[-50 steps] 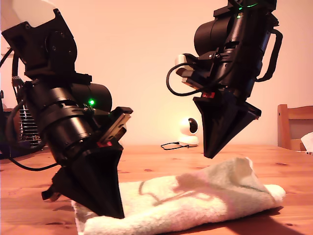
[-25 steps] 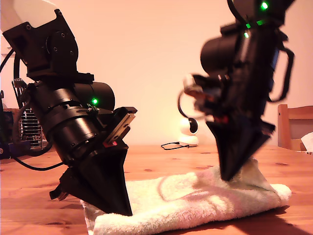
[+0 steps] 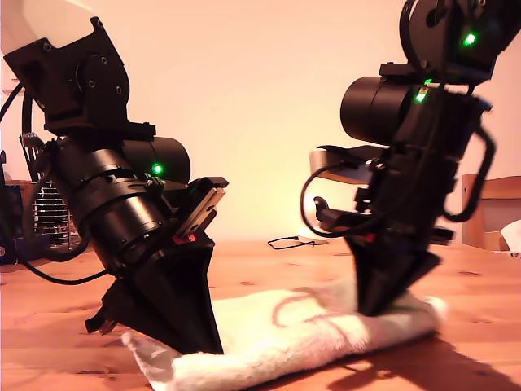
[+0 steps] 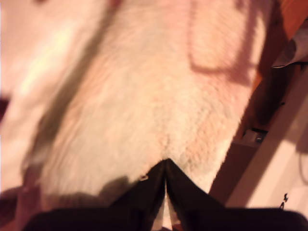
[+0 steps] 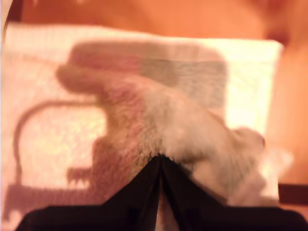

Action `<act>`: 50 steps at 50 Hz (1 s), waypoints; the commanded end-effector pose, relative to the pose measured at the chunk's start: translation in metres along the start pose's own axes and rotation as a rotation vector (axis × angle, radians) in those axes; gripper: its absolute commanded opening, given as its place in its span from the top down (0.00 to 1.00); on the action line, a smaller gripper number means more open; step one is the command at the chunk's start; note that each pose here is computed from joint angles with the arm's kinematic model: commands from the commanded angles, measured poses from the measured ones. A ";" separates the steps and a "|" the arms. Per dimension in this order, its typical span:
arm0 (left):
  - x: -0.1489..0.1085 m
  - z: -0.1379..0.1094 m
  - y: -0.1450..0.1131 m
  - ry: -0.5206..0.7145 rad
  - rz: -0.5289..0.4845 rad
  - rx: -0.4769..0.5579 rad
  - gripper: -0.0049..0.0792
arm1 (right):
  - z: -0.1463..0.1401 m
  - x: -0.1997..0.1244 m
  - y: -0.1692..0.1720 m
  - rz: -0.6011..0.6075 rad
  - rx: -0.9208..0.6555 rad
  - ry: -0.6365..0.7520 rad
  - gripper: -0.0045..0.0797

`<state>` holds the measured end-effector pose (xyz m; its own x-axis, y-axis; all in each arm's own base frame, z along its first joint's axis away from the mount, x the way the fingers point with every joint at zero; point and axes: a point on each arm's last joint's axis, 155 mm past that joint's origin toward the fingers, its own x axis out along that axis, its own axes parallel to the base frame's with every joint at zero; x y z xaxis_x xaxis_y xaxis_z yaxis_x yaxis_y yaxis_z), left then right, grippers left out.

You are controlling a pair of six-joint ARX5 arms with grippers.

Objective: Fold the tea towel in front of you. After folding it, place it to the right side.

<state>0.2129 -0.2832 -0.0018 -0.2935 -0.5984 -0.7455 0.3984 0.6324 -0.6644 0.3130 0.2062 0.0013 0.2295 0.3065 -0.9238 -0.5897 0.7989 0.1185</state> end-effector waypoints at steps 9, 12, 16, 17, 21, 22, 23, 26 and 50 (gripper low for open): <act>0.018 -0.016 0.010 0.052 0.008 -0.043 0.97 | -0.015 0.050 0.004 0.040 0.055 0.035 0.96; 0.019 -0.014 0.009 0.048 0.007 -0.040 0.97 | -0.013 0.057 0.012 0.075 0.086 0.026 0.96; 0.021 -0.012 0.007 0.041 0.005 -0.034 0.97 | -0.008 0.062 0.019 0.096 0.097 0.012 0.96; 0.021 -0.011 0.006 0.039 0.004 -0.041 0.97 | -0.007 0.062 0.021 0.100 0.101 0.006 0.96; 0.023 -0.008 0.003 0.028 0.002 -0.037 0.97 | 0.004 0.061 0.028 0.118 0.109 -0.024 0.96; 0.024 -0.007 0.003 0.023 0.001 -0.032 0.97 | 0.007 0.061 0.030 0.123 0.105 -0.034 0.96; 0.024 -0.006 0.002 0.020 -0.001 -0.026 0.97 | 0.011 0.061 0.031 0.126 0.102 -0.044 0.96; 0.026 -0.002 -0.002 0.008 -0.007 -0.020 0.97 | 0.022 0.059 0.033 0.130 0.109 -0.076 0.96; 0.032 0.008 -0.025 -0.027 -0.055 0.026 0.97 | 0.084 0.047 0.037 0.142 0.056 -0.295 0.96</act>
<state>0.2105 -0.3218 0.0020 -0.2657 -0.6579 -0.7047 0.4001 0.5898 -0.7015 0.3710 0.2952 0.0079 0.3822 0.5612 -0.7341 -0.5964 0.7566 0.2679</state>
